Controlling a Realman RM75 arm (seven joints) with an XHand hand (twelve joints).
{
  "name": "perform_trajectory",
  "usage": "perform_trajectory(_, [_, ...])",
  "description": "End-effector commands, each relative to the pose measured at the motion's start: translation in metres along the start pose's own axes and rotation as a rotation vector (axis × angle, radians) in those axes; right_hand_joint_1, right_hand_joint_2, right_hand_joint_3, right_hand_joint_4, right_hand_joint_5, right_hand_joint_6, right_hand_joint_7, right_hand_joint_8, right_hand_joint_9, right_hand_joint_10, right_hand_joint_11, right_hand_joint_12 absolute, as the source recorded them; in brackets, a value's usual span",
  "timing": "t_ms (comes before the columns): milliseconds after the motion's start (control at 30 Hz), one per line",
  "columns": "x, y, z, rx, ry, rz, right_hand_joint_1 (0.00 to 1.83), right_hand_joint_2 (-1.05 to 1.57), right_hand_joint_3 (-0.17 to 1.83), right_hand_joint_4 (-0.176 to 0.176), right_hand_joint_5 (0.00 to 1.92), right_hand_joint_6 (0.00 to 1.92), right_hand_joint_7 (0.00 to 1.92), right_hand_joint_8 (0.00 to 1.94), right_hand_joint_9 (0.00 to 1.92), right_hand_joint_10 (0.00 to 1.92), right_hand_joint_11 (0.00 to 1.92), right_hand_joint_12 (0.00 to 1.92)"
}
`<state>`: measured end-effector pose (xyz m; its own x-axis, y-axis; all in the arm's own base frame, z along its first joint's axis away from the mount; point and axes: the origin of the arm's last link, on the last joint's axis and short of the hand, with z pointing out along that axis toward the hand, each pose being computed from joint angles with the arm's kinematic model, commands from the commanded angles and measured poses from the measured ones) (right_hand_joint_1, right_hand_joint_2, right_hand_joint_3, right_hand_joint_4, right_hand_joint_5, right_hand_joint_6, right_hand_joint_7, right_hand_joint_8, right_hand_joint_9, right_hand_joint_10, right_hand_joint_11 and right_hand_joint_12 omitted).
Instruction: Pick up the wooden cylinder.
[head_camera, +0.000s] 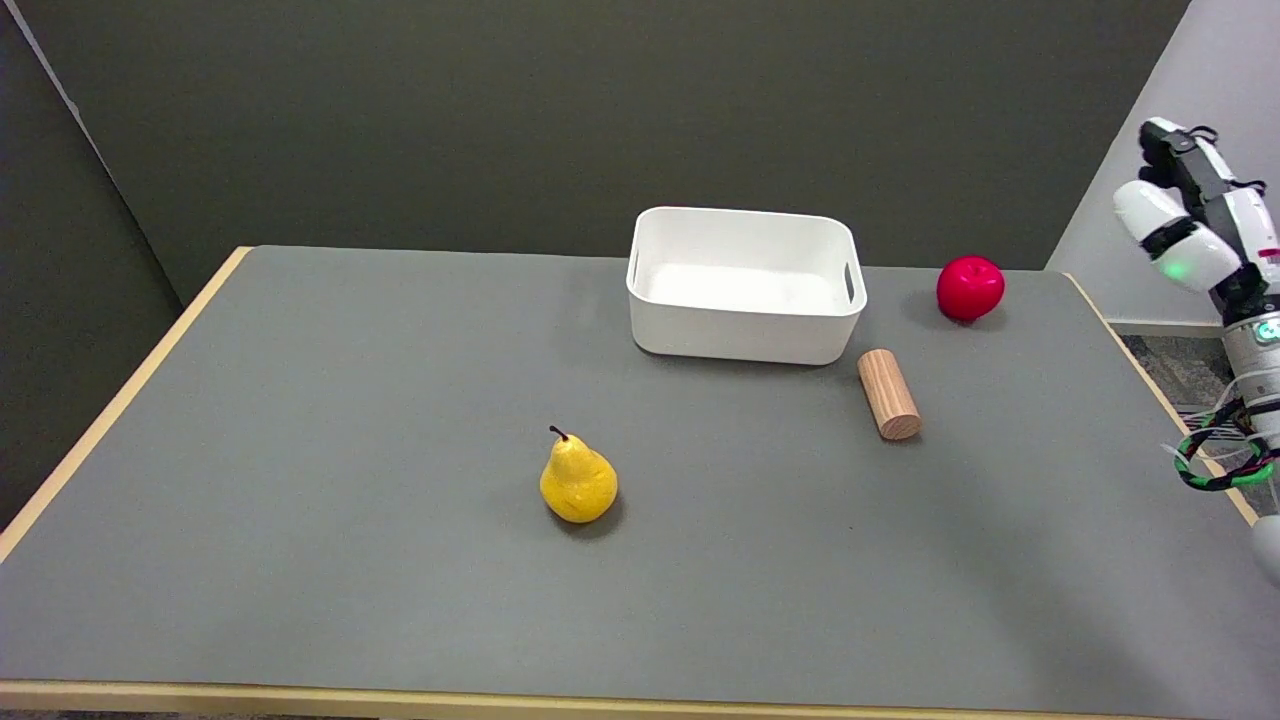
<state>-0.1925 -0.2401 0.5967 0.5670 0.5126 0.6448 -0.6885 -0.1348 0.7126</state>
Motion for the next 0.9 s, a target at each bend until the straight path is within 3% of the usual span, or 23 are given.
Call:
perform_trajectory(33, [-0.014, -0.043, 0.041, -0.116, -0.226, -0.354, 0.35, 0.61, 0.93, -0.142, 0.16, 0.47, 0.17, 0.42, 0.02, 0.68, 0.00, 0.95])
perform_trajectory(367, [-0.034, -0.065, 0.063, -0.302, -0.347, -0.505, 0.36, 0.61, 0.93, -0.175, 0.21, 0.55, 0.22, 0.46, 0.07, 0.70, 0.00, 1.00])
perform_trajectory(500, [-0.042, -0.084, 0.056, -0.339, -0.376, -0.599, 0.37, 0.68, 0.76, -0.176, 0.25, 0.53, 0.26, 0.40, 0.07, 0.74, 0.00, 1.01])
perform_trajectory(667, [-0.048, -0.097, 0.042, -0.377, -0.389, -0.735, 0.34, 0.60, 0.92, -0.176, 0.23, 0.60, 0.25, 0.50, 0.09, 0.72, 0.00, 1.01])
perform_trajectory(900, [-0.068, -0.088, 0.023, -0.391, -0.420, -0.655, 0.29, 0.60, 0.89, -0.176, 0.28, 0.64, 0.34, 0.59, 0.17, 0.82, 0.00, 1.09])
